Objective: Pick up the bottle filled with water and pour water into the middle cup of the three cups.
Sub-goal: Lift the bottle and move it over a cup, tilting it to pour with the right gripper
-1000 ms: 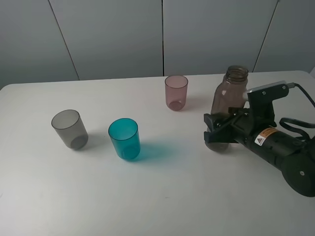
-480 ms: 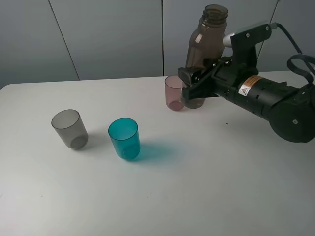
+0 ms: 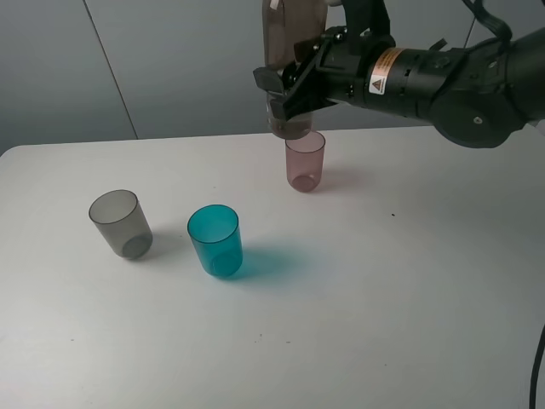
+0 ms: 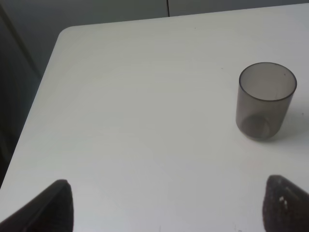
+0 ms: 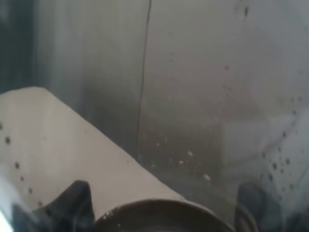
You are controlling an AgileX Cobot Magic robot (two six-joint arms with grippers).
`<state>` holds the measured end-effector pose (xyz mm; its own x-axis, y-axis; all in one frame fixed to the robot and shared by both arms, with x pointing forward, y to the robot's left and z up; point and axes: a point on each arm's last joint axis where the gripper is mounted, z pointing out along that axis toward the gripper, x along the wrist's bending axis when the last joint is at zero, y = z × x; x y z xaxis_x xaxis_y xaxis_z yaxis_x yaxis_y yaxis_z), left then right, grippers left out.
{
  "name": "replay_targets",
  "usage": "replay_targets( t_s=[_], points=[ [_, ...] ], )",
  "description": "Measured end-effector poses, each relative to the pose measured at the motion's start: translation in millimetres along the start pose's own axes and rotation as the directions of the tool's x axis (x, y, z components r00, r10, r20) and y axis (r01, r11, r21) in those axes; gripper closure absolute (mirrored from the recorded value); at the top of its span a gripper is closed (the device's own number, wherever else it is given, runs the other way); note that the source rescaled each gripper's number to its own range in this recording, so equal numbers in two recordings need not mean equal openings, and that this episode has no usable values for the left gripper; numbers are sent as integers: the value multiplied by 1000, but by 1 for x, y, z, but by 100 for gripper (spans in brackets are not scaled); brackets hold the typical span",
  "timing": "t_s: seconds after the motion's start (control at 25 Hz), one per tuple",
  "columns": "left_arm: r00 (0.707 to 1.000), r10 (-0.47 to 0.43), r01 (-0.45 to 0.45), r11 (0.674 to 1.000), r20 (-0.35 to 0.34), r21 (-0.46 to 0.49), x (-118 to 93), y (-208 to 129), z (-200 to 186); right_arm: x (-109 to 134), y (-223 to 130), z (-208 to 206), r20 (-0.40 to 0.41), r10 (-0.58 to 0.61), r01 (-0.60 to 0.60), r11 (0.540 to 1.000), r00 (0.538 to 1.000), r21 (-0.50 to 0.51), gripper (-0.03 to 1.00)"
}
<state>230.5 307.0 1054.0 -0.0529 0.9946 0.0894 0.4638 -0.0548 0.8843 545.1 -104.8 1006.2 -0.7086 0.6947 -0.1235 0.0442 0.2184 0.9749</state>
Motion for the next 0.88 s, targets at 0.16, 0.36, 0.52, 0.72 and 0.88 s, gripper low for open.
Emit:
replay_targets(
  t_s=[0.16, 0.36, 0.52, 0.72, 0.88],
  points=[
    [1000, 0, 0, 1000, 0, 0, 0, 0, 0, -2, -1, 27, -64, -11, 12, 1000, 998, 9, 95],
    [1000, 0, 0, 1000, 0, 0, 0, 0, 0, 6, -7, 67, -173, -72, 76, 997, 982, 18, 95],
    [1000, 0, 0, 1000, 0, 0, 0, 0, 0, 11, -12, 98, -250, -133, 137, 991, 959, 1, 95],
    [1000, 0, 0, 1000, 0, 0, 0, 0, 0, 10, -20, 125, -298, -248, 249, 968, 922, -36, 95],
    [1000, 0, 0, 1000, 0, 0, 0, 0, 0, 11, -31, 133, -325, -379, 372, 924, 866, -87, 95]
  ],
)
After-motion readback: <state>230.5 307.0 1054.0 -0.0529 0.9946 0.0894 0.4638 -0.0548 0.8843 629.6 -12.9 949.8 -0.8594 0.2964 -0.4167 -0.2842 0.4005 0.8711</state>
